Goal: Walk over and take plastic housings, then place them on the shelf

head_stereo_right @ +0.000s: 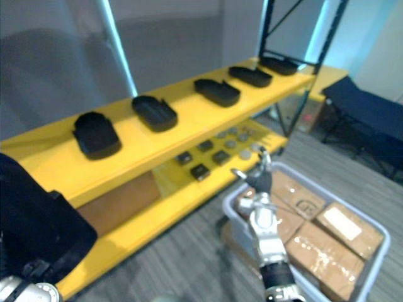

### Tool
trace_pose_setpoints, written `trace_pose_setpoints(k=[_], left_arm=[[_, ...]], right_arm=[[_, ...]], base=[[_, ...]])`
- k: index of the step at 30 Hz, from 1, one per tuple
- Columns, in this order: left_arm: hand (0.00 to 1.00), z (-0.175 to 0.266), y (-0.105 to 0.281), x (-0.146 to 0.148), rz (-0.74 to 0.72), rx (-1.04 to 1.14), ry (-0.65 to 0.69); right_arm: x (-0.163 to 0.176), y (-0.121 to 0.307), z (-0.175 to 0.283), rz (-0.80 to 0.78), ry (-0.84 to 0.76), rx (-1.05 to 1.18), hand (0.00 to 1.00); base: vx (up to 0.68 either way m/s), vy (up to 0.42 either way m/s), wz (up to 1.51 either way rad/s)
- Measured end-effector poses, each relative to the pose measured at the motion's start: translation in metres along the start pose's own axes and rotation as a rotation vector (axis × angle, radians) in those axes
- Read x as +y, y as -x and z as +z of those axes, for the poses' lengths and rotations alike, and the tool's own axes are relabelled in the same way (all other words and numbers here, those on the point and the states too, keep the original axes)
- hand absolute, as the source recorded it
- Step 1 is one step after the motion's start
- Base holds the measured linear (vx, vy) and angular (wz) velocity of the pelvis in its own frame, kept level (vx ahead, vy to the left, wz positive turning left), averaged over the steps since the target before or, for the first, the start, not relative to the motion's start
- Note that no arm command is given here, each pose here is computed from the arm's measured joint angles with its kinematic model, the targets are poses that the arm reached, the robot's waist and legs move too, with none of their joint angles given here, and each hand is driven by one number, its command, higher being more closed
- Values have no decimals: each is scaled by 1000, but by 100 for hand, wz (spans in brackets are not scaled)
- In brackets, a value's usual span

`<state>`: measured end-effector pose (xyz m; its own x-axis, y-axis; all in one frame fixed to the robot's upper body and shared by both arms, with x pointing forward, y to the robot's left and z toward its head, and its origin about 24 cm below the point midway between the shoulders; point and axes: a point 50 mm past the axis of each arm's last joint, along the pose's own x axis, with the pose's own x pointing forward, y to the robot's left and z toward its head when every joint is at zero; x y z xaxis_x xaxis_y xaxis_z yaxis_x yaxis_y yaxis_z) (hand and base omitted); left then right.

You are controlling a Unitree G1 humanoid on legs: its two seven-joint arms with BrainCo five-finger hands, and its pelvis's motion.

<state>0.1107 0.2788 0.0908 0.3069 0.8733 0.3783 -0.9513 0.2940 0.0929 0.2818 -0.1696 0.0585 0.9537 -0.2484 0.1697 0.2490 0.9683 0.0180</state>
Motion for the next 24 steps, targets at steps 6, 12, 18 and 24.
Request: trace_pose_setpoints(k=[6,12,18,24], left_arm=[[100,17,-11,-18,-12,-70,86],[100,50,-12,-62,-152,-172,251],[100,66,-9,-78,-267,-245,310],[100,70,-5,-84,-292,-243,344]], right_arm=[[-10,6,14,-35,-8,-63,0],[-33,12,20,-121,15,-95,0],[-36,2,45,-141,-10,-207,0],[-31,-4,62,-124,-36,-278,0]], base=[[26,90,29],[92,111,104],[19,-69,30],[-48,-115,-6]])
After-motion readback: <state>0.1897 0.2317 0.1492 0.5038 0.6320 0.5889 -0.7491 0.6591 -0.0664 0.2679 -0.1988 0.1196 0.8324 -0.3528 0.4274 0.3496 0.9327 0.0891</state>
